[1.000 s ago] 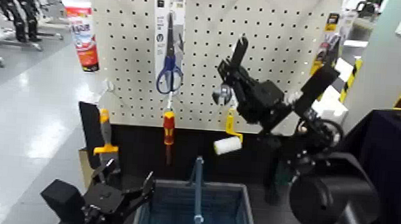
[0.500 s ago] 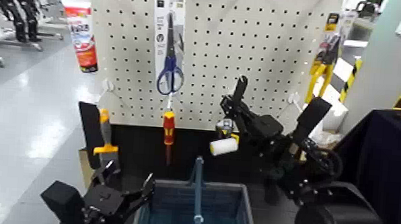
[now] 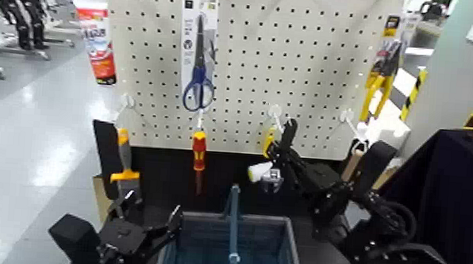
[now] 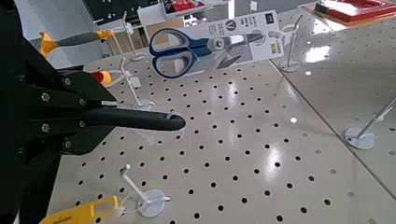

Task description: Put the black wrench into the crate.

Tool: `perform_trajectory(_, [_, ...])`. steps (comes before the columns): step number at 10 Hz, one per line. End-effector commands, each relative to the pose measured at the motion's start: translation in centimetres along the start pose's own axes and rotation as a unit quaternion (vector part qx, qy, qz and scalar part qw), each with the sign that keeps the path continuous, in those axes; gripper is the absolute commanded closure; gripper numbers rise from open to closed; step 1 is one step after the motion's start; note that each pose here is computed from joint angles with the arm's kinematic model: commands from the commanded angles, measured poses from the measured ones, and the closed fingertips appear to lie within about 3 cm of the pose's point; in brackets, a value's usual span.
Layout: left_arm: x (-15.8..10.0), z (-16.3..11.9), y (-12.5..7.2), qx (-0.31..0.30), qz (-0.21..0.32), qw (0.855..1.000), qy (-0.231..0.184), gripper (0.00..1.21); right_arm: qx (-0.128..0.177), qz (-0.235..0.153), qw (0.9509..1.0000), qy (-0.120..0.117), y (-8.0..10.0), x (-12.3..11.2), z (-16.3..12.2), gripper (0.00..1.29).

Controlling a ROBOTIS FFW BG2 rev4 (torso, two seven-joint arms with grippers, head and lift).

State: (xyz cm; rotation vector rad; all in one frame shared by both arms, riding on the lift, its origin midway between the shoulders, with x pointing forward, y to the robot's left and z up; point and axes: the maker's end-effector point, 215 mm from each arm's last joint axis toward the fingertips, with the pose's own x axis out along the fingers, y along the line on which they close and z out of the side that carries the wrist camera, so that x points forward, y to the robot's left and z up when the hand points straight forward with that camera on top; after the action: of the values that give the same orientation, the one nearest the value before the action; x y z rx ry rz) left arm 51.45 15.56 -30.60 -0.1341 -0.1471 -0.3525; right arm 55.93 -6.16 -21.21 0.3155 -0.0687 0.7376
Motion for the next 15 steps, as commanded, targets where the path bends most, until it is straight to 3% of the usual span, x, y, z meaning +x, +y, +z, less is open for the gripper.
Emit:
perform_trajectory(1, [0.0,0.0,0.1,0.002,0.0,1.0,0.001,0.11,0.014,-0.015,0.9993,0.032,-0.9,-1.8,-3.0,1.1])
perform_trajectory(9, [0.0,0.1,0.1,0.002,0.0,1.0,0.0,0.11,0.038,-0.01,0.9912,0.126,-1.9,-3.7,-11.9,1.1])
perform_trajectory(15, [0.0,0.0,0.1,0.002,0.0,1.0,0.0,0.11,0.044,0.005,0.9848,0.168,-2.0,-4.1,-15.9,1.1])
